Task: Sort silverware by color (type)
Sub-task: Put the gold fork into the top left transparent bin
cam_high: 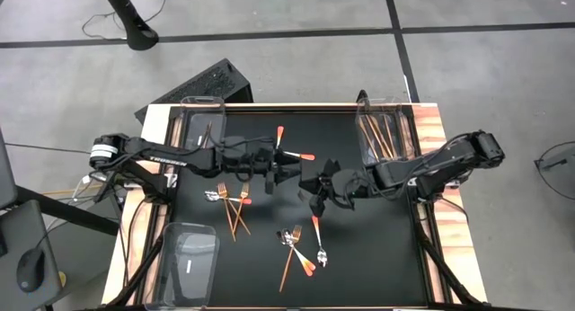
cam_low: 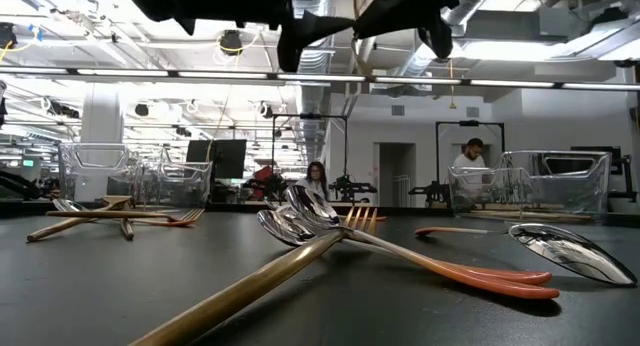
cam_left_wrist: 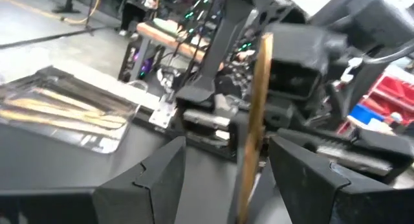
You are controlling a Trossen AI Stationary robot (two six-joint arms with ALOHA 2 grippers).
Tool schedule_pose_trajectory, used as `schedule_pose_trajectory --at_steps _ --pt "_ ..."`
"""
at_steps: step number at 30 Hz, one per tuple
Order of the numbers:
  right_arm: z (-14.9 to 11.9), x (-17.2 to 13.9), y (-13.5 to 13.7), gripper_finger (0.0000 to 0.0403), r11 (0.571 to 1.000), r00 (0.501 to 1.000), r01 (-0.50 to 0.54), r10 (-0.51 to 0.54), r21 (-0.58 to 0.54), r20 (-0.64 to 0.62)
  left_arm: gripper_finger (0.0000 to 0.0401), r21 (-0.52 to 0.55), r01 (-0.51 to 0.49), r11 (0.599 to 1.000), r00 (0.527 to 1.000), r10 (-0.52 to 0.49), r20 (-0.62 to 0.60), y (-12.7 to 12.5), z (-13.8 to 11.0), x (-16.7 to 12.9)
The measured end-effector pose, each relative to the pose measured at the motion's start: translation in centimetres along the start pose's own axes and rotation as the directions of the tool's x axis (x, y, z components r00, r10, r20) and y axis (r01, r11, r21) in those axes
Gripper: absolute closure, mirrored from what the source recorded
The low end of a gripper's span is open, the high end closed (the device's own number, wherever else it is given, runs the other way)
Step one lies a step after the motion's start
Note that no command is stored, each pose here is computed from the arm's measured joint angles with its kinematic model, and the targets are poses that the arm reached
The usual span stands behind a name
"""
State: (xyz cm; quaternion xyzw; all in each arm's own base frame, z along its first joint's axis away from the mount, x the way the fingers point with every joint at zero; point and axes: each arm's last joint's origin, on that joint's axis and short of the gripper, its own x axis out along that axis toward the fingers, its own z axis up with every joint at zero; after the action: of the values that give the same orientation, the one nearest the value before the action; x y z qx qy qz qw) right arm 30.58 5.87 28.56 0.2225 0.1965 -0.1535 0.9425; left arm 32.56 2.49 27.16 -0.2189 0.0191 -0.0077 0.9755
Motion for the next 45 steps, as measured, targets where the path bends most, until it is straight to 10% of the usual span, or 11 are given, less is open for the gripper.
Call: schedule_pose_trajectory --at_steps 9,28,35,45 --pt "0.6 0.3 -0.7 0.0397 1.000 1.000 0.007 -0.007 -0.006 0.009 0.0203 0.016 0.019 1.000 1.000 -0.020 0.003 0.1 0.2 -0.1" --pt "1.5 0.7 -1.2 0.0396 1.000 0.999 -0.012 0.013 -0.007 0.047 0.0389 0.016 0.072 0.997 0.997 -0.071 -0.029 1.2 0.6 -0.2" --pt "1.5 0.7 -1.3 0.0380 1.000 0.999 0.000 0.000 -0.003 0.050 0.0396 0.031 0.066 0.997 0.997 -0.065 -0.030 1.9 0.9 -0.4" --pt "2.3 1.1 -3.0 0.0291 0.978 0.985 0.120 -0.139 0.172 0.099 0.0399 -0.021 -0.147 0.989 0.980 0.143 -0.139 5.0 2.0 -2.8"
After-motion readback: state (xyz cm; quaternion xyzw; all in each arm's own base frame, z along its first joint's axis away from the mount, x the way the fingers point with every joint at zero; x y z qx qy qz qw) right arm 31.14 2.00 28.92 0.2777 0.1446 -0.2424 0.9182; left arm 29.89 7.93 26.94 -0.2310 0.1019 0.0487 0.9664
